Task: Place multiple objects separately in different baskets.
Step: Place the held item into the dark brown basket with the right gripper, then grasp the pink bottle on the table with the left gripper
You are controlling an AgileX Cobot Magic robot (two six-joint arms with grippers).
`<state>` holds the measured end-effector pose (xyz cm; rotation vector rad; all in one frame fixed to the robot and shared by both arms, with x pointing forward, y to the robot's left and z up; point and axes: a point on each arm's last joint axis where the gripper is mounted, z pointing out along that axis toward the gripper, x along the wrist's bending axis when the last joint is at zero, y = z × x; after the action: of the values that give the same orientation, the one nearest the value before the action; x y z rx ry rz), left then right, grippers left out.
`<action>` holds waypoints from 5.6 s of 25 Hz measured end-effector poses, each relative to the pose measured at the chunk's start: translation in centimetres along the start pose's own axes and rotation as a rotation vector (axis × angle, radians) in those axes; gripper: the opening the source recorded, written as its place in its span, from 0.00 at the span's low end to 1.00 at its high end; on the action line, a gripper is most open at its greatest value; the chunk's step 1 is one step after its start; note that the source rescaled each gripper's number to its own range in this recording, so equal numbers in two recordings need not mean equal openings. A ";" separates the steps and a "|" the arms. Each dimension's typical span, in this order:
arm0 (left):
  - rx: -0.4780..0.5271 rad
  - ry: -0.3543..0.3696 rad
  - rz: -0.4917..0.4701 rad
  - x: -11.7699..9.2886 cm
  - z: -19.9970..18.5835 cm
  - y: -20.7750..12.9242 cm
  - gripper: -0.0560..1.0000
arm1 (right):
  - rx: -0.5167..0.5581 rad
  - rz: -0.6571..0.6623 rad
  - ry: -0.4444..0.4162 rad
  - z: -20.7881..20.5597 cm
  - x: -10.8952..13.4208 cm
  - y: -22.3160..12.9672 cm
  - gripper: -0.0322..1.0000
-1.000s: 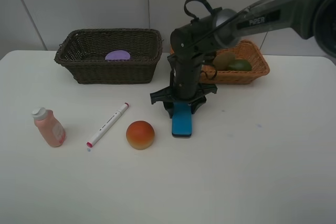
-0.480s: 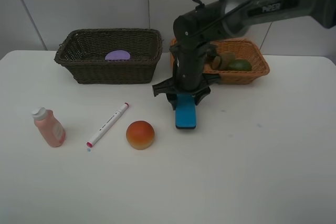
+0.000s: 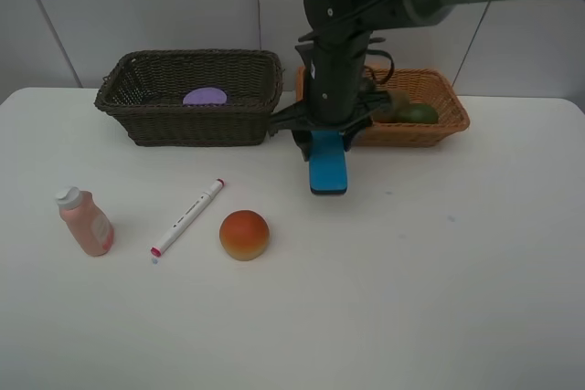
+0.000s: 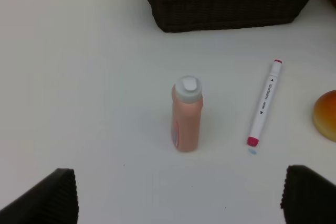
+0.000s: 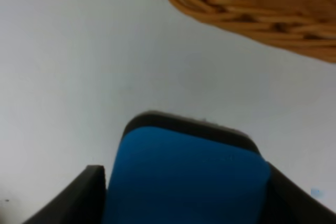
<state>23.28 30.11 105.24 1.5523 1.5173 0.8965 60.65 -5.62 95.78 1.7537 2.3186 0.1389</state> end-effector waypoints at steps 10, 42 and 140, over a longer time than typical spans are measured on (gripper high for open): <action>0.000 0.000 0.000 0.0 0.0 0.0 1.00 | -0.156 -0.081 0.067 -4.8 0.3 3.2 0.10; 0.000 0.000 0.000 0.0 0.0 0.0 1.00 | -0.809 -0.201 0.314 -5.8 3.5 8.6 0.10; 0.000 0.000 0.000 0.0 0.0 0.0 1.00 | -0.709 -0.197 0.225 -11.6 -1.0 7.0 1.00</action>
<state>23.28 30.11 105.24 1.5523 1.5173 0.8965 64.66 -3.94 108.59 1.1918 2.1640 1.0232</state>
